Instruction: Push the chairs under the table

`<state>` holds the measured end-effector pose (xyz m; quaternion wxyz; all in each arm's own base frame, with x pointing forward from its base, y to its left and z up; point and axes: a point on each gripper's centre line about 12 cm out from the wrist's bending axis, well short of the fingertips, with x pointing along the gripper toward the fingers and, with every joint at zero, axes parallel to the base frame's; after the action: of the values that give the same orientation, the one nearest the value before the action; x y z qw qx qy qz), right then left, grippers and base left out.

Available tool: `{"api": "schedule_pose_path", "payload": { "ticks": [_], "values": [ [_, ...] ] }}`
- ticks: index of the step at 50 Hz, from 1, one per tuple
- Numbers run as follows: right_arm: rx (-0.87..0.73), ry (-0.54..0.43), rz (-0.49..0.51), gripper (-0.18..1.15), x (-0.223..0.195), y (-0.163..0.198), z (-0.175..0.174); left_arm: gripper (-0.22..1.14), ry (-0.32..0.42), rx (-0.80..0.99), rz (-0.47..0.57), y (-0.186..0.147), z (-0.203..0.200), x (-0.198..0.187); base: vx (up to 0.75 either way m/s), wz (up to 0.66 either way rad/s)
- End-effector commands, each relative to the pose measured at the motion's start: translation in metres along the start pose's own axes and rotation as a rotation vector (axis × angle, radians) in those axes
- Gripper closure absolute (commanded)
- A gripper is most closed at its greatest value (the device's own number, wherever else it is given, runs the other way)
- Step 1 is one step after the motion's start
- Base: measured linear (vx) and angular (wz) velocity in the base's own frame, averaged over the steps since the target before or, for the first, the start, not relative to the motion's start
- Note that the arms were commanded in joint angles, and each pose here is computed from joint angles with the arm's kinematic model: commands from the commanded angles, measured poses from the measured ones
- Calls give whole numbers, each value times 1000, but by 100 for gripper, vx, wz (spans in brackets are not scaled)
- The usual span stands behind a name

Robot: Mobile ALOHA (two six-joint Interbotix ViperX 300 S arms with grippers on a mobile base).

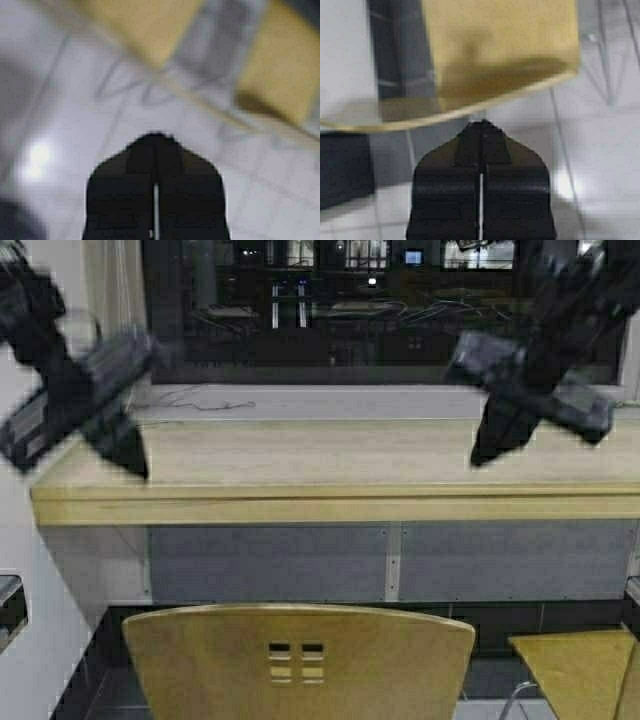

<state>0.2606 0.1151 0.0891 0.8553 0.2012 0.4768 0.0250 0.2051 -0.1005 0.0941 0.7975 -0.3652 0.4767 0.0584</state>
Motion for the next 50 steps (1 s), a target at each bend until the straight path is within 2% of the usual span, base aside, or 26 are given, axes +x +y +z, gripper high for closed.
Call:
{"api": "schedule_pose_path", "payload": {
  "ticks": [1,5,12,17,21,26,33,42,50],
  "values": [
    [41,62,-30,59,27,6,-9,81,58,-31,88,3,-12,26,6,-4],
    [130,90,-48,40,37,8,-18,71,97,-33,140,6,-21,41,5,-2],
    [262,113,-79,11,55,11,-22,40,117,-86,186,3,-23,60,3,0],
    [373,130,-114,6,62,5,-23,19,106,-143,202,0,-21,72,0,0],
    [510,132,-138,6,65,2,-26,9,91,-213,210,-3,-19,81,0,0],
    [669,109,-153,6,68,0,-25,8,73,-303,230,-4,-17,92,0,0],
    [770,98,-161,6,77,3,-22,8,32,-440,269,1,-17,105,-1,0],
    [802,103,-170,6,92,7,-19,8,-16,-524,276,-1,-12,116,-1,1],
    [800,114,-179,6,104,9,-19,8,-24,-530,257,-12,-7,128,0,0]
  ]
}}
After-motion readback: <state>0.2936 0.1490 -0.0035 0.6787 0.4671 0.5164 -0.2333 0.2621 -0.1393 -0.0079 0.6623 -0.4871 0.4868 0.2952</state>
